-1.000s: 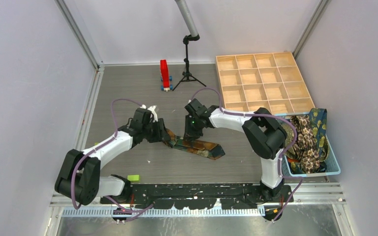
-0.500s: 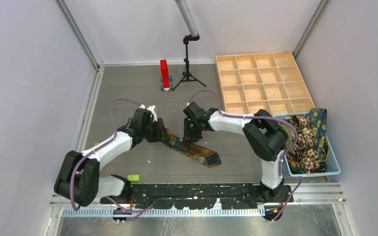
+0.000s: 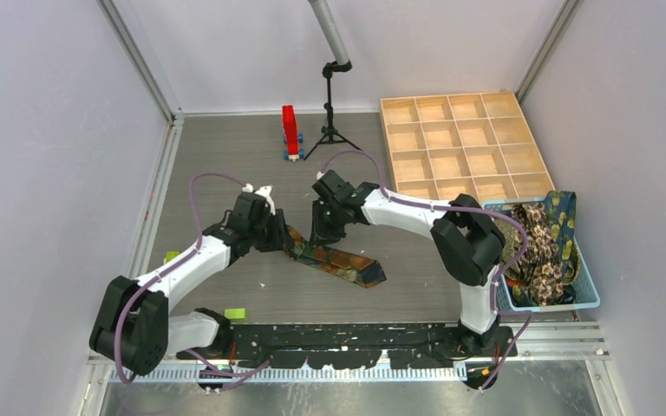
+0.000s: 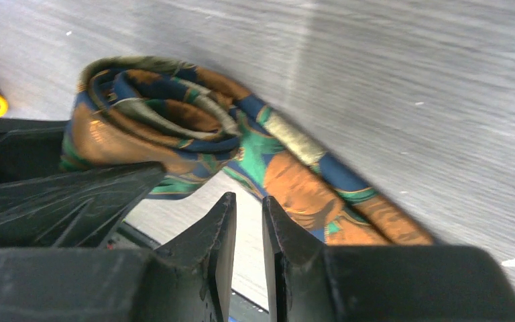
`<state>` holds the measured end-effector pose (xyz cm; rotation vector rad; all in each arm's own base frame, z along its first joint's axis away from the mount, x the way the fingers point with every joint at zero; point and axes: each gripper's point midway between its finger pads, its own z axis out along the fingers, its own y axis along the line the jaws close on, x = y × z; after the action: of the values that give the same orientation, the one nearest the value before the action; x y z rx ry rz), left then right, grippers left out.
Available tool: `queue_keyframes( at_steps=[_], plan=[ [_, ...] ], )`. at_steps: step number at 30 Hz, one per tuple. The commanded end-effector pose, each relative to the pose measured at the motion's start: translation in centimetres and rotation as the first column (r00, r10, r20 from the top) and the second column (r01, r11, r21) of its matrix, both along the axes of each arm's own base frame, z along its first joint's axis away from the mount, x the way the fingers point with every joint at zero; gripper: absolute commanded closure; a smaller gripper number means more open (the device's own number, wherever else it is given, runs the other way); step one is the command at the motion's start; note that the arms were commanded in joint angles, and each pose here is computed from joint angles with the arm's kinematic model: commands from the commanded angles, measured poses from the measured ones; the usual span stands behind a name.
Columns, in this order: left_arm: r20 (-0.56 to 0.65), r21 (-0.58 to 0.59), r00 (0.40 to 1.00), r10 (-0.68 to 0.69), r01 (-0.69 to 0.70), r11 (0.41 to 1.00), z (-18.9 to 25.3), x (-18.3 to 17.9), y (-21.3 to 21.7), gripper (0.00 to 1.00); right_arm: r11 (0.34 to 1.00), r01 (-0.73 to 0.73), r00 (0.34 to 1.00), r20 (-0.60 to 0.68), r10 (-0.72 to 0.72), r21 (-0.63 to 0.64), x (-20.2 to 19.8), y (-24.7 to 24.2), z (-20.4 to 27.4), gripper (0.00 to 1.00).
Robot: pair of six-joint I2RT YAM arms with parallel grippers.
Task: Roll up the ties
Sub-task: Roll the tie at the center of the board.
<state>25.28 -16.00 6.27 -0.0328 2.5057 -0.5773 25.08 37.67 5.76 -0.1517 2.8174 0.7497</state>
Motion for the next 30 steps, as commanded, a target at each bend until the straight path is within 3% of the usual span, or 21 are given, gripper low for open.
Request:
queue_keyframes(
  at_steps=[1,22,30],
  plan=[
    [0.052,0.033,0.999,0.008,-0.009,0.999,0.7,0.3,0.3,0.65,0.993,-0.049,0.999,0.015,0.047,0.112,-0.5,3.6,2.9,0.74],
    [0.105,0.089,0.994,0.029,-0.039,0.995,1.3,0.3,1.4,0.68,0.987,-0.055,0.998,-0.029,0.060,0.152,0.6,7.5,0.7,0.75],
    [0.137,0.168,0.990,0.034,-0.057,0.984,1.2,0.5,1.9,0.68,0.985,-0.057,0.998,-0.025,0.062,0.163,1.2,8.1,0.8,0.75]
  ],
)
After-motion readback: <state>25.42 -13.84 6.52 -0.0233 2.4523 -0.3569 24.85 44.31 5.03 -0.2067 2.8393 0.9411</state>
